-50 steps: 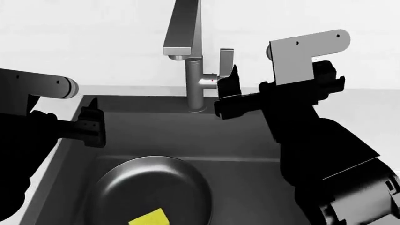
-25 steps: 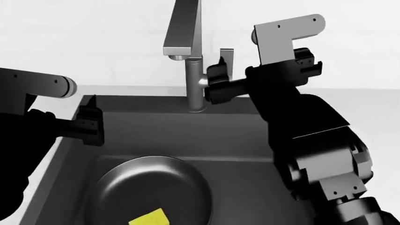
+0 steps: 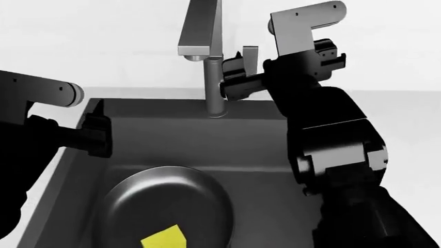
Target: Pick the pan and sponge and place them into the sink. Then turn on the water.
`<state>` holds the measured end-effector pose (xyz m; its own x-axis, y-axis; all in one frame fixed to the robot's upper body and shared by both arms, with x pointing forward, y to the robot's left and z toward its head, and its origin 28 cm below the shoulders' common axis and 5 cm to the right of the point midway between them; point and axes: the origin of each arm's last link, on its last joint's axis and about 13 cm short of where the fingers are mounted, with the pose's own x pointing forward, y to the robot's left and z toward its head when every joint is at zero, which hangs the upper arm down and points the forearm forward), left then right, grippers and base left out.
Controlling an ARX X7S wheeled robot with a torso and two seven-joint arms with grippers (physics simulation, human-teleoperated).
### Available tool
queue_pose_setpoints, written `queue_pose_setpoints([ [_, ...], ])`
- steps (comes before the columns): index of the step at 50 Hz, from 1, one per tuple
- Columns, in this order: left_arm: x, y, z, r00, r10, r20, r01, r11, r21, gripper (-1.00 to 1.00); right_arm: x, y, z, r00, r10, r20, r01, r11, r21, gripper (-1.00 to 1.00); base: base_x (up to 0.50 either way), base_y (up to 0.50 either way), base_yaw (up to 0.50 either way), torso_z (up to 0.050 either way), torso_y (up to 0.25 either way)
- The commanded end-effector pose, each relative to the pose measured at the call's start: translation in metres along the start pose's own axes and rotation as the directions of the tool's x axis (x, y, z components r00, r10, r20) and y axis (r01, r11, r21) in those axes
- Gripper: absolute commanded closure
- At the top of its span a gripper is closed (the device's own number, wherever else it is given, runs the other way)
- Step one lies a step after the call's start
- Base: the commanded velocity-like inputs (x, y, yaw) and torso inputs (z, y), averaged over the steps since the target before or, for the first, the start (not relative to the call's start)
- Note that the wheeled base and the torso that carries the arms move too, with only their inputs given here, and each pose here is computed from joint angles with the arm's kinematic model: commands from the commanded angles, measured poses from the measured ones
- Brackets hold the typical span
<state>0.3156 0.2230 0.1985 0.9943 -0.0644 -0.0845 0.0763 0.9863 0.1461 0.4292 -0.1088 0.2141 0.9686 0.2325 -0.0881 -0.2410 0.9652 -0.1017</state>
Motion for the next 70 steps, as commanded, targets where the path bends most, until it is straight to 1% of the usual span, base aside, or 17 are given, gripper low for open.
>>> queue_pose_setpoints([
  [1, 0.001, 0.000, 0.010, 0.999, -0.006, 0.042, 0.007, 1.000, -0.019, -1.00, 0.006, 0.004, 0.007, 1.000, 0.013, 0.013, -0.013, 1.000, -0.007, -1.00, 0.00, 0.00, 0.00, 0.012, -0.117],
  [8, -0.002, 0.000, 0.020, 0.998, -0.004, 0.066, 0.005, 1.000, -0.020, -1.00, 0.007, 0.004, 0.010, 1.000, 0.005, 0.024, -0.005, 1.000, -0.004, -1.00, 0.00, 0.00, 0.00, 0.012, -0.116],
  [22, -0.006, 0.002, 0.028, 0.997, 0.000, 0.082, 0.002, 1.000, -0.017, -1.00, 0.010, 0.005, 0.024, 0.998, 0.008, 0.064, -0.008, 1.000, 0.003, -1.00, 0.00, 0.00, 0.00, 0.012, -0.071],
  [34, -0.008, 0.005, 0.022, 0.997, 0.008, 0.076, -0.007, 1.000, -0.022, -1.00, 0.010, 0.006, 0.025, 0.998, 0.004, 0.069, -0.004, 1.000, -0.002, -1.00, 0.00, 0.00, 0.00, 0.012, -0.068],
  [41, -0.008, 0.007, 0.022, 0.997, 0.011, 0.074, -0.009, 1.000, -0.024, -1.00, 0.010, 0.005, 0.032, 0.997, 0.002, 0.082, -0.001, 1.000, -0.009, -1.00, 0.00, 0.00, 0.00, 0.012, -0.068],
  [51, -0.007, 0.006, 0.020, 0.997, 0.008, 0.070, -0.007, 1.000, -0.014, -1.00, 0.011, 0.006, 0.036, 0.996, 0.002, 0.084, -0.001, 1.000, -0.010, -1.00, 0.00, 0.00, 0.00, 0.012, -0.069],
  [58, -0.007, 0.007, 0.022, 0.997, 0.013, 0.074, -0.012, 1.000, -0.018, -1.00, 0.010, 0.003, 0.041, 0.994, -0.022, 0.103, 0.022, 1.000, 0.001, -1.00, 0.00, 0.00, 0.00, 0.012, -0.069],
  [70, -0.007, 0.006, 0.020, 0.997, 0.011, 0.071, -0.010, 1.000, -0.018, -1.00, 0.009, 0.000, 0.049, 0.991, -0.041, 0.126, 0.042, 0.999, -0.005, -1.00, 0.00, 0.00, 0.00, 0.012, -0.068],
])
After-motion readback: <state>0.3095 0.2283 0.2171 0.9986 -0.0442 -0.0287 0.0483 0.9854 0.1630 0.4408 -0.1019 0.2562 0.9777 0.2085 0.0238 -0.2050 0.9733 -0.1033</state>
